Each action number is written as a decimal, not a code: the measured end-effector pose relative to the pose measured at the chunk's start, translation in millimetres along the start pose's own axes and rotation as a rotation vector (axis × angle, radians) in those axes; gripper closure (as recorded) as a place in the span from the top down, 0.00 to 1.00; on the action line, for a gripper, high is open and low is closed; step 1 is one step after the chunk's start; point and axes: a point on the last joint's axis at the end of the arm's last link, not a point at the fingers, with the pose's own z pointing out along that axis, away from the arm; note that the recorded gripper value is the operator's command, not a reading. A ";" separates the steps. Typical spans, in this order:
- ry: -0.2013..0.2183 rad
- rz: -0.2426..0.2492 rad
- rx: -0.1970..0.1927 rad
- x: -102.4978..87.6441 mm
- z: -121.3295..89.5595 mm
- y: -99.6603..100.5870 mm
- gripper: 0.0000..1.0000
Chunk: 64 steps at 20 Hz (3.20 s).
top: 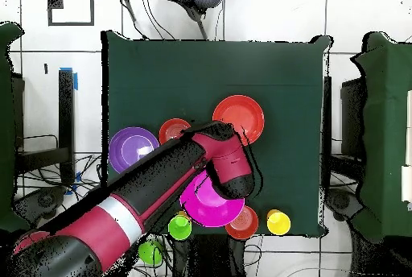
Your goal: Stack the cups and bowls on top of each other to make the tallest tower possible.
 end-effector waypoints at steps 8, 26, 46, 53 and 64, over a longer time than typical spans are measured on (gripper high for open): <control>-0.040 0.053 0.010 -1.7 10.9 3.0 1.00; -0.061 0.130 0.056 8.8 36.4 9.5 1.00; 0.049 0.057 0.038 39.3 44.5 14.0 1.00; 0.048 0.059 0.039 39.5 44.3 13.1 1.00; 0.048 0.059 0.039 39.6 44.3 12.9 1.00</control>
